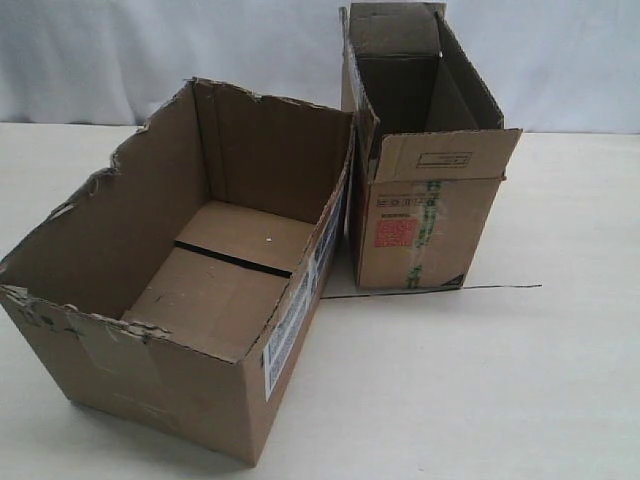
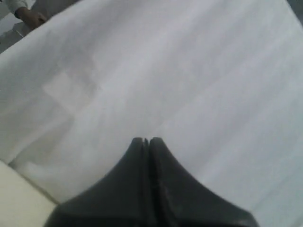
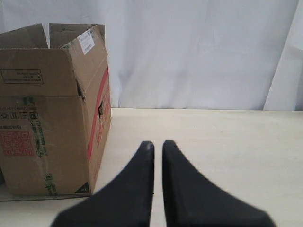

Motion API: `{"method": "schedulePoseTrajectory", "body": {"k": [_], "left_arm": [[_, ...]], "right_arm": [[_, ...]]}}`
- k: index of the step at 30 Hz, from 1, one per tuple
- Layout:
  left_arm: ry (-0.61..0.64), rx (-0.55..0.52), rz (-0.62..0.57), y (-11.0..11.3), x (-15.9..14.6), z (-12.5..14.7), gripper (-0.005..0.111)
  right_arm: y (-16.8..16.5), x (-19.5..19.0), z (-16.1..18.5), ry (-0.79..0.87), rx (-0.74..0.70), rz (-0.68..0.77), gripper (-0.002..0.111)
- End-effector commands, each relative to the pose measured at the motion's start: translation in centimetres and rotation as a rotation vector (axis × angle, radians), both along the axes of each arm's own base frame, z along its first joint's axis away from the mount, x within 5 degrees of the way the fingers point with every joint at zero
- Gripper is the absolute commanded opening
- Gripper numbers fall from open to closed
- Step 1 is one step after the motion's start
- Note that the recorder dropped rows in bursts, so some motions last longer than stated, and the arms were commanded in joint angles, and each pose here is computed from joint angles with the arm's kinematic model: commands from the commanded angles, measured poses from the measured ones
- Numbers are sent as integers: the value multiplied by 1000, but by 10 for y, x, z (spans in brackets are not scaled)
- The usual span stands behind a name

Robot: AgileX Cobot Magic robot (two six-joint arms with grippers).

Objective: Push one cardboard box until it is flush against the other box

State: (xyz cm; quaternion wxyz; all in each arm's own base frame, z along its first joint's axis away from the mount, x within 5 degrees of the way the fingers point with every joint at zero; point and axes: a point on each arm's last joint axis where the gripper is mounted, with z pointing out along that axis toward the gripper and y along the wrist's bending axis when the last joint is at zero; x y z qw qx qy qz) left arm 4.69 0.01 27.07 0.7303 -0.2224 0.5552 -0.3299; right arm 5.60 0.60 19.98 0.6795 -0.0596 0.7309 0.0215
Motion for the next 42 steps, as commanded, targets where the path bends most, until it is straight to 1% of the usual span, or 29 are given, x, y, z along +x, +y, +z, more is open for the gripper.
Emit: {"method": "schedulePoseTrajectory", "body": {"k": [1, 2, 3, 4, 5, 6, 7, 8, 9, 11, 12, 13, 14, 17, 19, 24, 26, 28, 31, 32, 33, 35, 36, 38, 40, 42], "left_arm": [[265, 464, -101, -16, 20, 25, 0], [374, 649, -107, -16, 29, 34, 0], [478, 780, -107, -13, 36, 40, 0], [630, 925, -102, -8, 45, 46, 0], [757, 1020, -91, -1, 50, 52, 0], [921, 1079, -111, 3, 58, 53, 0], [1006, 1105, -121, 6, 64, 54, 0], [1126, 1118, -151, 8, 67, 52, 0], [1217, 1125, -182, 9, 72, 50, 0], [1363, 1150, -272, 8, 83, 42, 0], [1378, 1158, -314, 5, 88, 38, 0], [1389, 1146, -350, 3, 91, 34, 0], [1383, 1114, -422, -3, 92, 29, 0], [1312, 1031, -580, -18, 87, 27, 0], [1257, 1005, -629, -24, 81, 29, 0], [1018, 1023, -777, -38, 53, 36, 0], [948, 995, -836, -43, 41, 31, 0], [933, 940, -889, -48, 33, 20, 0], [957, 865, -962, -53, 26, 0, 0], [969, 822, -985, -55, 25, -5, 0], [963, 785, -1009, -58, 24, -7, 0], [912, 758, -1063, -63, 22, -9, 0], [867, 747, -1063, -65, 24, -9, 0], [815, 716, -1020, -66, 30, -8, 0], [813, 687, -1000, -67, 35, -9, 0], [837, 650, -1015, -69, 41, -12, 0]], "right_arm": [[-1, 0, -2, 5, -6, -8, 5], [-1, 0, -2, 5, -6, -8, 5], [-1, 0, -2, 5, -6, -8, 5], [-1, 0, -2, 5, -6, -8, 5], [-1, 0, -2, 5, -6, -8, 5], [-1, 0, -2, 5, -6, -8, 5], [-1, 0, -2, 5, -6, -8, 5], [-1, 0, -2, 5, -6, -8, 5], [-1, 0, -2, 5, -6, -8, 5], [-1, 0, -2, 5, -6, -8, 5], [-1, 0, -2, 5, -6, -8, 5], [-1, 0, -2, 5, -6, -8, 5], [-1, 0, -2, 5, -6, -8, 5], [-1, 0, -2, 5, -6, -8, 5], [-1, 0, -2, 5, -6, -8, 5], [-1, 0, -2, 5, -6, -8, 5], [-1, 0, -2, 5, -6, -8, 5], [-1, 0, -2, 5, -6, -8, 5], [-1, 0, -2, 5, -6, -8, 5], [-1, 0, -2, 5, -6, -8, 5], [-1, 0, -2, 5, -6, -8, 5], [-1, 0, -2, 5, -6, -8, 5], [-1, 0, -2, 5, -6, -8, 5], [-1, 0, -2, 5, -6, -8, 5], [-1, 0, -2, 5, -6, -8, 5], [-1, 0, -2, 5, -6, -8, 5]]}}
